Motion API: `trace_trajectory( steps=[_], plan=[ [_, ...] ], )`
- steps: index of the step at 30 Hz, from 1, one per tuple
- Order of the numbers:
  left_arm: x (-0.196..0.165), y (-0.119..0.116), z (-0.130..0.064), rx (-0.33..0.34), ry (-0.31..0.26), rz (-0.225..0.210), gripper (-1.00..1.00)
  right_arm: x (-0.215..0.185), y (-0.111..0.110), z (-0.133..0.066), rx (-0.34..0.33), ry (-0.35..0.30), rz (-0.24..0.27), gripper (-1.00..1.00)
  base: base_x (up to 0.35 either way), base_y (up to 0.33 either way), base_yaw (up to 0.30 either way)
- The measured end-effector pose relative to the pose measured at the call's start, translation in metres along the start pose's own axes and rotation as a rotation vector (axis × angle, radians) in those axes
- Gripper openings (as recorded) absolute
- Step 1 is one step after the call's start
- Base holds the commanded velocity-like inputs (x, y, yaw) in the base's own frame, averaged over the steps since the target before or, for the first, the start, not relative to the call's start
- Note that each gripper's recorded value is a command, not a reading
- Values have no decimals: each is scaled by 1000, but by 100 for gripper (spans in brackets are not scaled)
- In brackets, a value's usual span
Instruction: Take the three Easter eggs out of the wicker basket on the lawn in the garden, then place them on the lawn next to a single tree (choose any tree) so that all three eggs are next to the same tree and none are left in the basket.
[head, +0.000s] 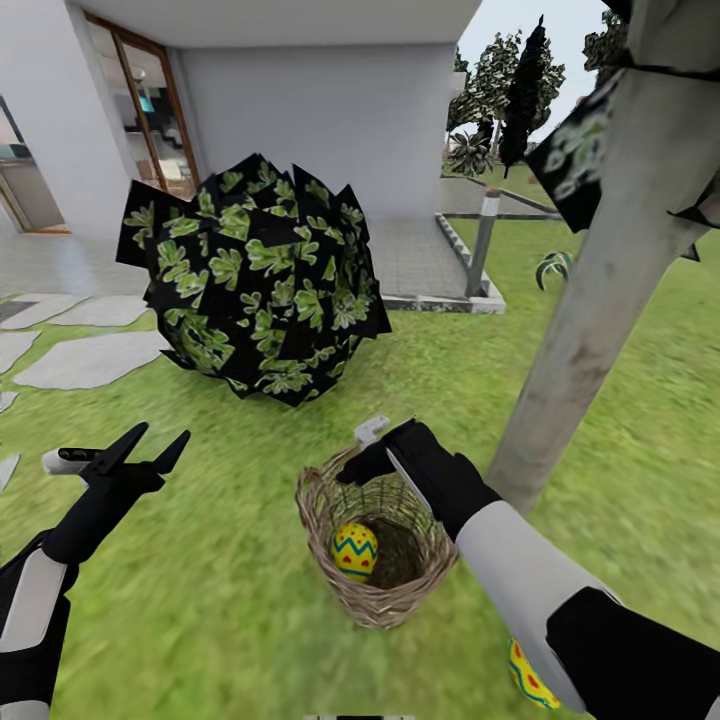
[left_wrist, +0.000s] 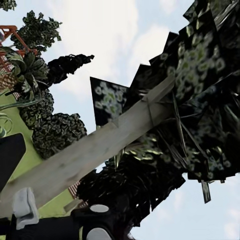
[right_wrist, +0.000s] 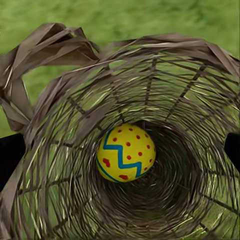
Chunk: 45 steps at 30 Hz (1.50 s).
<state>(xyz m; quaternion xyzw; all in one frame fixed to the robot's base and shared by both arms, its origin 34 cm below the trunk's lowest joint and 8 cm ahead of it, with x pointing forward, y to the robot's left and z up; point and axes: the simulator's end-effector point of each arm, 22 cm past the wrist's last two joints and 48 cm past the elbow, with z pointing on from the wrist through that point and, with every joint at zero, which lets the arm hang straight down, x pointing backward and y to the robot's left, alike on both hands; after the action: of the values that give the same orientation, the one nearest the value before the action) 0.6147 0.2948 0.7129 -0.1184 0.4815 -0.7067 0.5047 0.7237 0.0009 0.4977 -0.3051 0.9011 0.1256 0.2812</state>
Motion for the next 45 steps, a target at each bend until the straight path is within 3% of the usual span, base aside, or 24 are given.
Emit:
trace_trajectory(
  steps=[12, 15, 18, 22, 32, 38, 45],
  plan=[
    [-2, -4, 1, 9, -4, 3, 100, 15, -15, 1, -11, 25, 115, 100, 0, 151, -138],
    [-2, -6, 1, 12, -4, 4, 100, 21, -23, 2, -10, 33, 164, 100, 0, 3, -253],
    [-2, -7, 1, 14, -4, 6, 100, 31, -42, 2, 40, 46, 221, 100, 0, 72, -255],
    [-3, -9, 2, 18, -5, 7, 100, 46, -60, 4, 109, 76, 253, 100, 55, 247, -122],
    [-2, -9, 2, 17, -2, 6, 100, 77, -54, 17, 95, 148, 284, 100, 24, 73, -6],
    [-2, -9, 2, 18, -2, 6, 100, 75, -42, 19, 40, 138, 338, 100, 99, 226, 0],
    [-2, -9, 2, 19, -2, 6, 100, 76, -41, 19, 36, 139, 343, 100, 32, 65, 0]
  ],
)
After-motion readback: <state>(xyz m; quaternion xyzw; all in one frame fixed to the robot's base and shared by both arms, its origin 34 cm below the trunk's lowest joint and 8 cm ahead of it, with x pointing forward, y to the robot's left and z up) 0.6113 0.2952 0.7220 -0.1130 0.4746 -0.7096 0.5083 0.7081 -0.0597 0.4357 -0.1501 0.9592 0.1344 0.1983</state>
